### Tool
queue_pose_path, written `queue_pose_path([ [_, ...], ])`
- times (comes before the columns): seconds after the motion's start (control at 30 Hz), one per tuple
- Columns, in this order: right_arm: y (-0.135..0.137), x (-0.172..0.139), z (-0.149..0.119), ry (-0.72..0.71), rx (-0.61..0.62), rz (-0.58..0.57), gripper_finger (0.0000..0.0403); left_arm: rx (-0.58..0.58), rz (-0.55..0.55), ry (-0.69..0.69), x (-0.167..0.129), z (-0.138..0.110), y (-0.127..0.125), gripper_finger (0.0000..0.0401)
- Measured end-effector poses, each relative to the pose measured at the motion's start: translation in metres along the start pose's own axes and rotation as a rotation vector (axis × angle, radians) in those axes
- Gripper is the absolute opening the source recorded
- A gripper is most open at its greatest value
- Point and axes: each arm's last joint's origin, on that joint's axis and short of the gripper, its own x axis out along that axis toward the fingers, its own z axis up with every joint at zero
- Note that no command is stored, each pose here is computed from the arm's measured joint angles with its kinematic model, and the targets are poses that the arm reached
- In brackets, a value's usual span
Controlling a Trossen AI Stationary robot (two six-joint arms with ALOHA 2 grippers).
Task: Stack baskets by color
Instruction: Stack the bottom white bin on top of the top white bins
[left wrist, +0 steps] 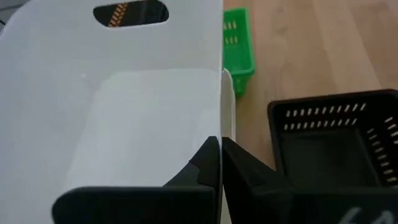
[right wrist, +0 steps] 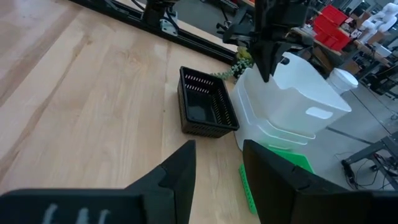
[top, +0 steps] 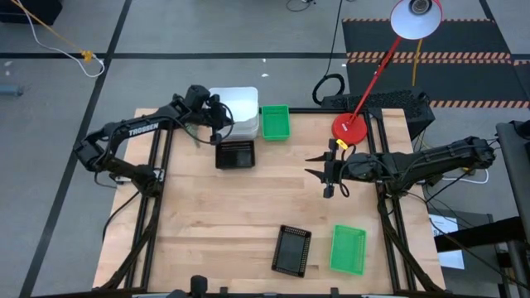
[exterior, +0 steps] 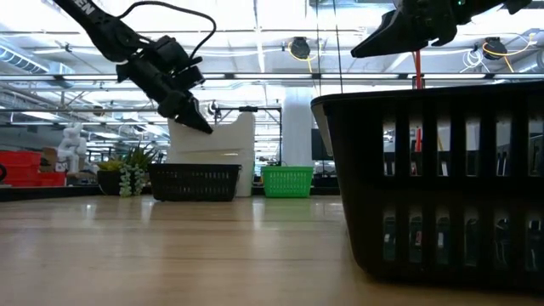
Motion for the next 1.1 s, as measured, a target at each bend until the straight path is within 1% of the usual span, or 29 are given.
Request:
queue_pose_path([
  [0.17,0.0000,0.0000,0.0001,-0.001,0.000,0.000,0.0125,-0.016,0.000,0.021,0.0014,-0.0074,-0.0024,0.0011],
  [0.33,-0.0003,0.0000,0.0009,-0.008,0.003,-0.003,0.0125,-0.023,0.008,0.009,0.0029,-0.0096,-0.0036,0.0004],
  [0.6,-0.0003,0.0000,0.0010,-0.009,0.004,-0.003,0.0125,-0.024,0.007,-0.006,0.0051,-0.0078,-0.0066,0.0038],
  [0.87,-0.0004,0.0000,0.0011,-0.010,0.004,-0.003,0.0125,-0.023,0.007,-0.006,0.0050,-0.0078,-0.0065,0.0042],
  [0.97,-0.0004,0.0000,0.0011,-0.010,0.004,-0.003,0.0125,-0.006,0.008,-0.006,0.0051,-0.0077,-0.0064,0.0042],
  [1.03,-0.0004,0.0000,0.0011,-0.010,0.004,-0.003,0.0125,-0.001,0.025,-0.001,0.0051,-0.0075,-0.0057,0.0045],
  [1.1,-0.0004,0.0000,0.0011,-0.010,0.005,-0.003,0.0125,0.003,0.052,0.012,0.0053,-0.0071,-0.0052,0.0056],
])
